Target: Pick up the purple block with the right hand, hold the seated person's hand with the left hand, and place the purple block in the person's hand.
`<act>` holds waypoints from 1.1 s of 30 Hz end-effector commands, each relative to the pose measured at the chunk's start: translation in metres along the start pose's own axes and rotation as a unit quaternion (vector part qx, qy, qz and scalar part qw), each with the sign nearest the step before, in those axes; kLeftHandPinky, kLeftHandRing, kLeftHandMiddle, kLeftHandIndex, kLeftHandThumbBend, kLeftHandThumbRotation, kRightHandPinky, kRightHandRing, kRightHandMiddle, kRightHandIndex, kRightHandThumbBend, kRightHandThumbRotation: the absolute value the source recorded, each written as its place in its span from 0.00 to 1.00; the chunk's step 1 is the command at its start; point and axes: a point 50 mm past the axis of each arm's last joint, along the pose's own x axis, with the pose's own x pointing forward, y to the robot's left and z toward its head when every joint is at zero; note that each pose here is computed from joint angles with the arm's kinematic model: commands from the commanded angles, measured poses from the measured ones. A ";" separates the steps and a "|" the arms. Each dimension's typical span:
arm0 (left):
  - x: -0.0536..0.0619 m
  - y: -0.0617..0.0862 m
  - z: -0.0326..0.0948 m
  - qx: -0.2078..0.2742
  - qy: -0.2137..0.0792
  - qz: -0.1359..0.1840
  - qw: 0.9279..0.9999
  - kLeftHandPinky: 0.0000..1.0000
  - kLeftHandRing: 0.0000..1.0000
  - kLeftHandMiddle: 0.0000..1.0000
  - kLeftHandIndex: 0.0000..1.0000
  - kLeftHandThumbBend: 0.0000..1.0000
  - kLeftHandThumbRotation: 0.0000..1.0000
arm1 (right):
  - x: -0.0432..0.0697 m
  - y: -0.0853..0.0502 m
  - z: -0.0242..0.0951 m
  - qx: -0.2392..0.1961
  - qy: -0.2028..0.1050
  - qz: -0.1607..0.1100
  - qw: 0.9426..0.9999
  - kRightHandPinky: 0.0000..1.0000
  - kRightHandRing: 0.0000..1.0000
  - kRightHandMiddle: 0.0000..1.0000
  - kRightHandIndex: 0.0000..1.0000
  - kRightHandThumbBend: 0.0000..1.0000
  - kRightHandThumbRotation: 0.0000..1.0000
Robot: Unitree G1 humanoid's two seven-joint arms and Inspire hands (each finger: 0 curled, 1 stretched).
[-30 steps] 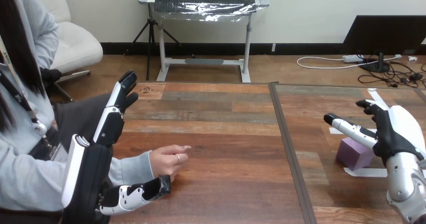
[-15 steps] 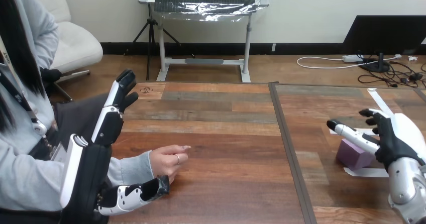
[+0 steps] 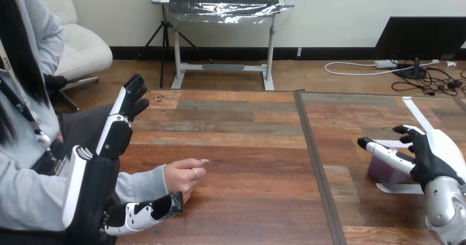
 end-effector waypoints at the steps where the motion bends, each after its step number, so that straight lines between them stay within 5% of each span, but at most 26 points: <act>1: 0.011 0.003 0.007 0.003 -0.041 -0.007 0.999 0.89 0.95 0.97 0.95 1.00 0.70 | 0.005 -0.006 0.009 0.007 -0.010 -0.011 1.000 0.73 0.83 0.82 0.87 0.94 0.77; 17: 0.012 0.005 0.009 0.002 -0.052 -0.003 0.999 0.86 0.93 0.96 0.94 1.00 0.69 | 0.000 0.006 0.004 -0.009 0.004 0.011 1.000 0.63 0.78 0.78 0.87 0.92 0.75; 33: 0.010 0.006 0.013 -0.006 -0.055 -0.001 0.998 0.85 0.93 0.95 0.93 1.00 0.67 | -0.003 0.019 0.002 -0.044 0.015 0.034 0.998 0.73 0.84 0.86 0.87 0.95 0.75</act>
